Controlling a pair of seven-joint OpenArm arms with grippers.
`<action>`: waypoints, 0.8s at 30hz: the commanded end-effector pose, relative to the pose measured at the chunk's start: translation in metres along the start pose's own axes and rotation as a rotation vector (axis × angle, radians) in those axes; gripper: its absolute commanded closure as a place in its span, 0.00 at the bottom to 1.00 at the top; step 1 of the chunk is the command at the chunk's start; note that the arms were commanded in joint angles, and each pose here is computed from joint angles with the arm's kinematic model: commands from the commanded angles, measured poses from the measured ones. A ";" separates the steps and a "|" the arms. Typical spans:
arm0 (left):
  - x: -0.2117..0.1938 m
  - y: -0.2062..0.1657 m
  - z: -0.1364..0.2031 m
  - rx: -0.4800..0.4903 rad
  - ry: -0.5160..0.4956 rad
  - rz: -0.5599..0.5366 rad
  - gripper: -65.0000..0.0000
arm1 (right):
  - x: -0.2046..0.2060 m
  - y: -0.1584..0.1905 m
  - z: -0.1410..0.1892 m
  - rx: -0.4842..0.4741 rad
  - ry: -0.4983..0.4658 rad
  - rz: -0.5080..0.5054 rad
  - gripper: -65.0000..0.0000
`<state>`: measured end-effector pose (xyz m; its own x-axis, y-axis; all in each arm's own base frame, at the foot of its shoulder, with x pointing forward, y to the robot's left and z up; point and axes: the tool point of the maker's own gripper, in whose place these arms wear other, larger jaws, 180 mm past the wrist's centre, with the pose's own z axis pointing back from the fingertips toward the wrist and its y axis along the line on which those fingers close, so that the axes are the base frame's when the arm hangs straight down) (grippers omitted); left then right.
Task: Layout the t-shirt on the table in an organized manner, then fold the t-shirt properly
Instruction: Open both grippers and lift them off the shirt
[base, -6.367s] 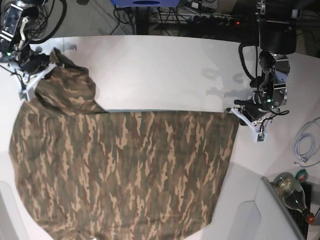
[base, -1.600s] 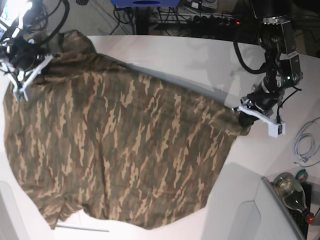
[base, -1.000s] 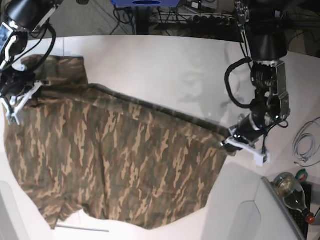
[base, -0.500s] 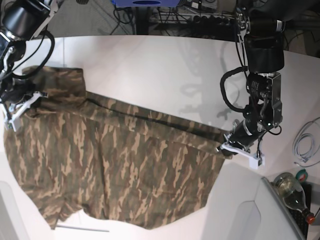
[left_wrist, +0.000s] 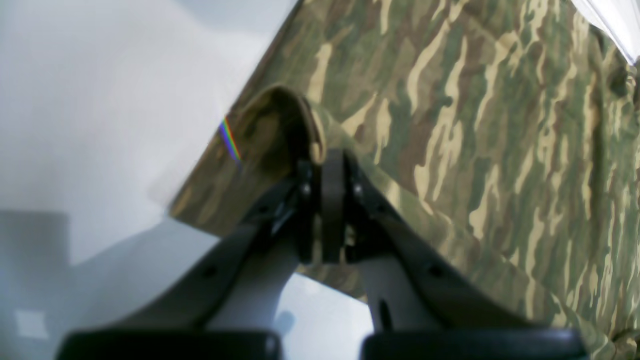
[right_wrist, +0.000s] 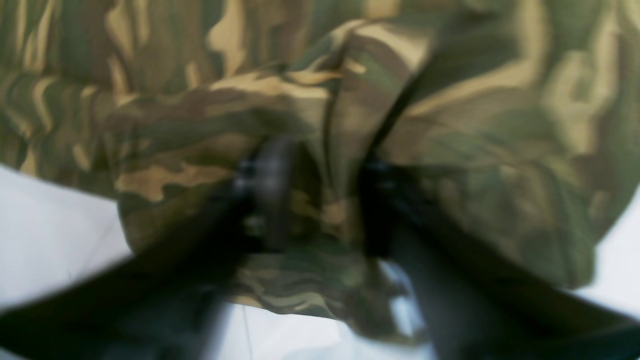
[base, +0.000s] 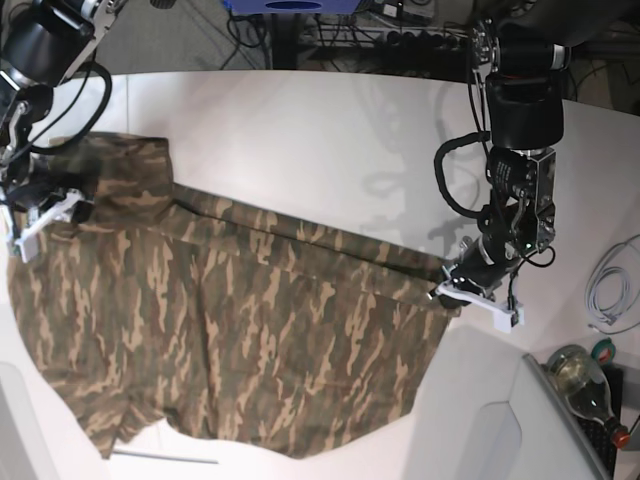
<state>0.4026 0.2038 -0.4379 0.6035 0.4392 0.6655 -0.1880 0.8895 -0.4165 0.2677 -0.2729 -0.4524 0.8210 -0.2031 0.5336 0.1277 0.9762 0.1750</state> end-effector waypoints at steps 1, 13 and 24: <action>0.029 -0.006 0.002 -0.019 -0.071 -0.006 0.99 | 0.026 -0.005 0.013 -0.021 -0.087 0.026 0.39; 0.068 0.053 0.078 0.076 -0.292 -0.064 0.00 | -0.020 -0.041 0.080 -0.200 -0.151 -0.033 0.29; 0.009 0.079 0.100 0.067 -0.174 -0.133 0.33 | -0.063 -0.033 0.035 -0.104 -0.026 -0.156 0.29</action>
<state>0.3048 0.2867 -0.4200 0.5296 0.3406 0.7769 -0.1929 0.9402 -0.2807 0.1875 -0.2884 -0.4703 0.7857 -0.3641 0.5001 0.3165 0.9312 0.1809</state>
